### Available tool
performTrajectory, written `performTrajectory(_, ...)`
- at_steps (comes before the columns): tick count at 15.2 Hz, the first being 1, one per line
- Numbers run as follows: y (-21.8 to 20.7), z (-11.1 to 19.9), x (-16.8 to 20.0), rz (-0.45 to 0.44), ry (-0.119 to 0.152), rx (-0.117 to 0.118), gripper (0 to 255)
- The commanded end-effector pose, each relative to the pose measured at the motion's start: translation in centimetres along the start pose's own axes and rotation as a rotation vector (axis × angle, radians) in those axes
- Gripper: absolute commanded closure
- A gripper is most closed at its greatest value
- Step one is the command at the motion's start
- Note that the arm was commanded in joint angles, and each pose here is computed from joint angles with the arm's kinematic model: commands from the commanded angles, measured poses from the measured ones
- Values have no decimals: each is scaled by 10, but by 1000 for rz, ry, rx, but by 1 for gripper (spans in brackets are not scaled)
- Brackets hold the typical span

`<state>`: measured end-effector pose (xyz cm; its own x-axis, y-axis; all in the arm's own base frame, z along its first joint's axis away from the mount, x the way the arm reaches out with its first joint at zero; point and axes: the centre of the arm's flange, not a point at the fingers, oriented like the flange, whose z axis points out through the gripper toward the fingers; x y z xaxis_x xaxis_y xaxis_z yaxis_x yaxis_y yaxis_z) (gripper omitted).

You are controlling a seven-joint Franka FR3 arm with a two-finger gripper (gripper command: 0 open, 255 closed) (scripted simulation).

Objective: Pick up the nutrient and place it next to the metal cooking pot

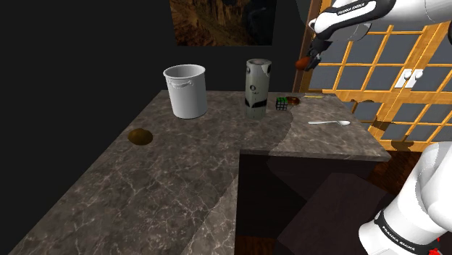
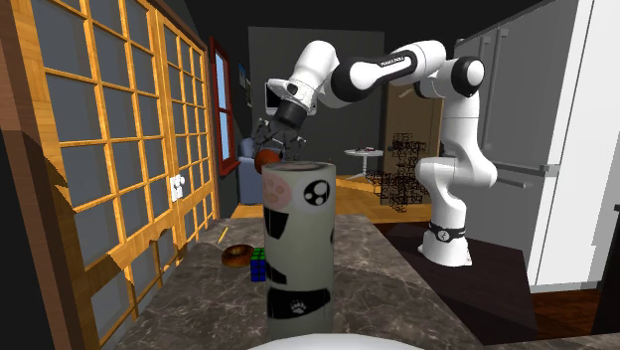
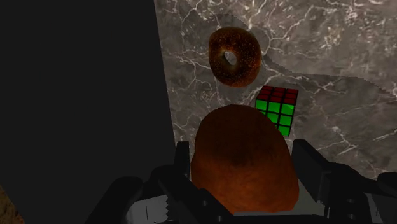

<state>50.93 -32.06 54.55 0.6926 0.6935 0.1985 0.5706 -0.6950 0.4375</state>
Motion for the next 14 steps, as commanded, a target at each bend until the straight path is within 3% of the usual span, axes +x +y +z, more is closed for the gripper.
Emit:
performTrajectory(1, 5, -10, 1, 0, 0, 0, 255)
performTrajectory(14, 35, -70, 15, 0, 0, 0, 255)
